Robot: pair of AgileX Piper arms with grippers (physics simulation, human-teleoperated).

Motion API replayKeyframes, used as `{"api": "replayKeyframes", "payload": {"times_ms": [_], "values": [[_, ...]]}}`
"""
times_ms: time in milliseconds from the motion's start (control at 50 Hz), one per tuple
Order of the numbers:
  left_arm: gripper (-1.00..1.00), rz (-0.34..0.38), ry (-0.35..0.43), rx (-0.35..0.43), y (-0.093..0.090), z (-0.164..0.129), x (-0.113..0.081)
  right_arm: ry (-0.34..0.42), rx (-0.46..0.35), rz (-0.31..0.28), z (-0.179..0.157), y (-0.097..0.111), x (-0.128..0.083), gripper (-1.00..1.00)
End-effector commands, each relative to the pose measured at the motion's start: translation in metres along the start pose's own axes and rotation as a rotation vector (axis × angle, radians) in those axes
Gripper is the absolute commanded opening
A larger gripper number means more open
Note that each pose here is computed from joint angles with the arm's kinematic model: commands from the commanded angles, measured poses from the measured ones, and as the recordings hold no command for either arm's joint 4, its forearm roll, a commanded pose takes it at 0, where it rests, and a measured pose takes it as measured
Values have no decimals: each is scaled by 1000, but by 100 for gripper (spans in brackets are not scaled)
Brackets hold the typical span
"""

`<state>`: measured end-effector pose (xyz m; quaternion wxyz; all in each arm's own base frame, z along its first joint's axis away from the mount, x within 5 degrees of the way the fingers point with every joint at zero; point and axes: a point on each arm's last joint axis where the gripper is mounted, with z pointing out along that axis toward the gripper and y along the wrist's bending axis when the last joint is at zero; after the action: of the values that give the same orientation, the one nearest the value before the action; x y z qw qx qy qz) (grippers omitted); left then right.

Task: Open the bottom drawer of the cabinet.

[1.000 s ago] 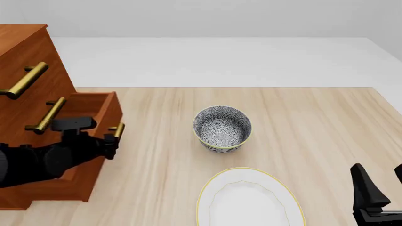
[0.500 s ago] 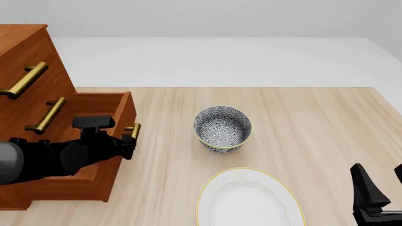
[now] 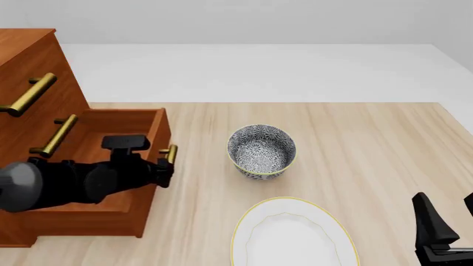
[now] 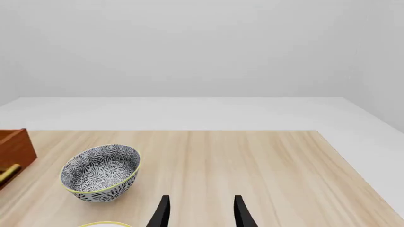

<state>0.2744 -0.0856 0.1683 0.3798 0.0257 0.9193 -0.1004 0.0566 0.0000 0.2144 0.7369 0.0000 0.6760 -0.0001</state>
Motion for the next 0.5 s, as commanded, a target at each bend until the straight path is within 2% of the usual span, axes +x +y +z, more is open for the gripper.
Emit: {"api": "replayKeyframes", "payload": {"times_ms": [20,280,500], "values": [[100,100,202,2,-3,24,49,0,0,0,0,0,0,100],[100,104,212,29,-13,23,60,0,0,0,0,0,0,100],[100,104,198,41,-18,20,57,0,0,0,0,0,0,100]]}}
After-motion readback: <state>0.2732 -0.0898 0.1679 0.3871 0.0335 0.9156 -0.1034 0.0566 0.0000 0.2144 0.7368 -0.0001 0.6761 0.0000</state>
